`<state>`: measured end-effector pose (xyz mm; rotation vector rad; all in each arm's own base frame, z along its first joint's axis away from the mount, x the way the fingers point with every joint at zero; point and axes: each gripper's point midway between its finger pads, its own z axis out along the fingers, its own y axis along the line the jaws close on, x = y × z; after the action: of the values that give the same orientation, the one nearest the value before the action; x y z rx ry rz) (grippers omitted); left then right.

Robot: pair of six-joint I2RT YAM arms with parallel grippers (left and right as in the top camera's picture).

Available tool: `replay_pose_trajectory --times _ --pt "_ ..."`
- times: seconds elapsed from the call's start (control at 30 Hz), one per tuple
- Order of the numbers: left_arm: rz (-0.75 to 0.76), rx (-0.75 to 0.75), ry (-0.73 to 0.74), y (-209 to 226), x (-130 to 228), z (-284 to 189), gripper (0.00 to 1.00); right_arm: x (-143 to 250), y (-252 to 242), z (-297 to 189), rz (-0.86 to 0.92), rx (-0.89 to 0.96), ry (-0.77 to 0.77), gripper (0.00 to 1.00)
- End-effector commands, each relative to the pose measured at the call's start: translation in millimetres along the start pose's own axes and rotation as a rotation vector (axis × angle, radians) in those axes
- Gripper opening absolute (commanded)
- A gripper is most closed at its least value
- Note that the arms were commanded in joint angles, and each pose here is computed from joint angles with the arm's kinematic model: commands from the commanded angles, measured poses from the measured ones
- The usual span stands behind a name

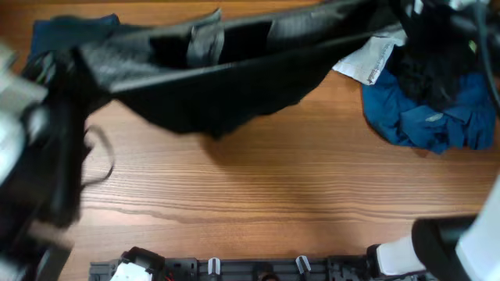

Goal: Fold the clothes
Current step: 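Stretch the shorts waistband between both grippers and lay them flat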

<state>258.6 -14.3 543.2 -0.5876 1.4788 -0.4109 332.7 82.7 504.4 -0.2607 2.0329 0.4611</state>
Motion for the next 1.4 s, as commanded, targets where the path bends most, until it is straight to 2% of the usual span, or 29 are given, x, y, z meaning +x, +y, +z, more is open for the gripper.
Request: replay_pose_trajectory --times 0.0,0.13,0.3,0.43,0.57,0.67,0.8,0.93,1.17,1.23,1.37 --pt "-0.059 0.089 -0.126 3.8 -51.4 -63.2 0.04 -8.1 -24.8 -58.7 0.028 0.241 -0.116 0.04" --pt "-0.035 0.088 -0.074 16.9 -42.3 -82.5 0.04 9.7 -17.7 -91.2 0.034 0.281 -0.109 0.04" --pt "0.052 -0.075 0.02 45.9 -12.9 -68.6 0.04 27.9 -28.0 -76.3 0.065 0.303 -0.017 0.04" --pt "0.149 -0.255 0.068 65.2 10.2 -35.4 0.04 50.0 -50.3 -28.6 0.108 0.311 0.141 0.04" --pt "0.261 -0.407 0.137 72.9 46.2 18.0 0.04 81.4 -80.5 36.2 0.148 0.314 0.339 0.04" --pt "0.304 -0.503 0.208 82.9 82.5 60.5 0.04 102.7 -102.2 82.9 0.169 0.313 0.458 0.04" --pt "0.319 -0.677 0.29 120.9 137.1 123.6 0.04 128.4 -129.7 146.0 0.198 0.304 0.555 0.04" --pt "0.319 -0.754 0.304 152.8 178.3 183.3 0.04 140.5 -147.4 205.7 0.219 0.259 0.551 0.04" --pt "0.285 -0.765 0.268 192.5 247.7 268.3 0.04 156.1 -179.0 305.4 0.206 0.23 0.46 0.04" --pt "0.278 -0.758 0.259 206.5 278.9 293.1 0.14 168.4 -180.1 346.4 0.185 0.211 0.43 0.04" --pt "0.243 -0.724 0.208 218.3 306.6 322.8 0.25 177.9 -174.3 401.3 0.191 0.185 0.347 0.04"
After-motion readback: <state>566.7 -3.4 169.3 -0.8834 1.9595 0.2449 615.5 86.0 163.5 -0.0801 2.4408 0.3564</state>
